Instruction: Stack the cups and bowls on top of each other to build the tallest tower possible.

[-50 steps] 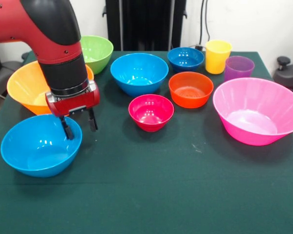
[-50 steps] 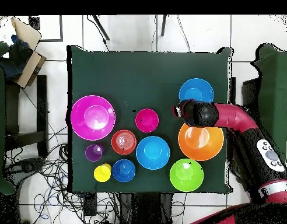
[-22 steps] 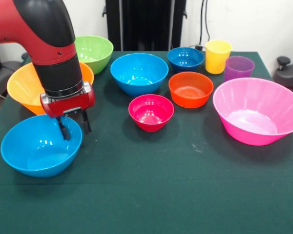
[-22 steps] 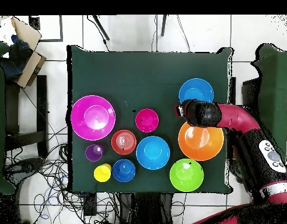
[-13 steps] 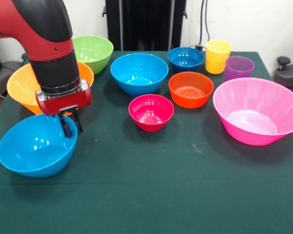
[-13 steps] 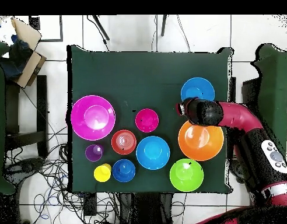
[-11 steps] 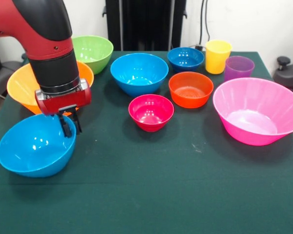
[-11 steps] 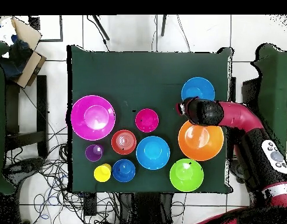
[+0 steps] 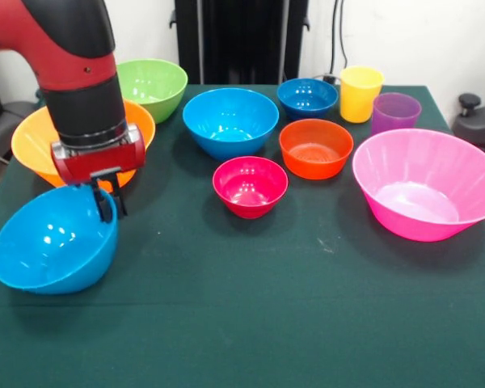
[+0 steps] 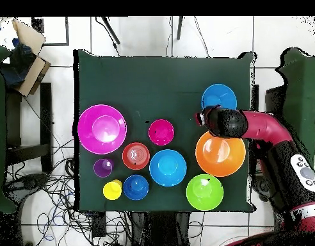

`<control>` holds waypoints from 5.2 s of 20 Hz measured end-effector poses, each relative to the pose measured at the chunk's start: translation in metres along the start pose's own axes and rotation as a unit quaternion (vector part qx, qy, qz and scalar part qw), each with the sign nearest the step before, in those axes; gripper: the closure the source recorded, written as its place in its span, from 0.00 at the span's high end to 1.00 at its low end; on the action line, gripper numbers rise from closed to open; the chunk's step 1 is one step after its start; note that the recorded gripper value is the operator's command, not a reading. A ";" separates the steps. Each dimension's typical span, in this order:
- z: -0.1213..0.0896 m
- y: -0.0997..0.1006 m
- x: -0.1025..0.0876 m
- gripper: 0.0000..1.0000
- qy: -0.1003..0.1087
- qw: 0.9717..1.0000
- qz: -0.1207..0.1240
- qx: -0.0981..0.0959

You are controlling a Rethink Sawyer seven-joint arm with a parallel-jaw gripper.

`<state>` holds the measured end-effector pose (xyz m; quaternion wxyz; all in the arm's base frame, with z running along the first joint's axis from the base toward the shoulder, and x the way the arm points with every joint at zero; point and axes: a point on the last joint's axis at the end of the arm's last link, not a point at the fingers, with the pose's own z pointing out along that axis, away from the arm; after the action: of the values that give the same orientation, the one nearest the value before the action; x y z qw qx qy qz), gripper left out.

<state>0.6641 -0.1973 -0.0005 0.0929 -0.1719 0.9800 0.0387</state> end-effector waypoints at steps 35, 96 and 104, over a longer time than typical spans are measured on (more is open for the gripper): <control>-0.135 0.091 -0.017 0.00 0.037 0.997 -0.052 0.033; -0.119 0.261 0.068 0.00 0.055 0.983 0.149 0.092; -0.100 0.256 0.088 0.00 0.057 0.981 0.161 0.092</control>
<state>0.4784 0.0027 0.0917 0.0446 -0.0043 0.9979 -0.0468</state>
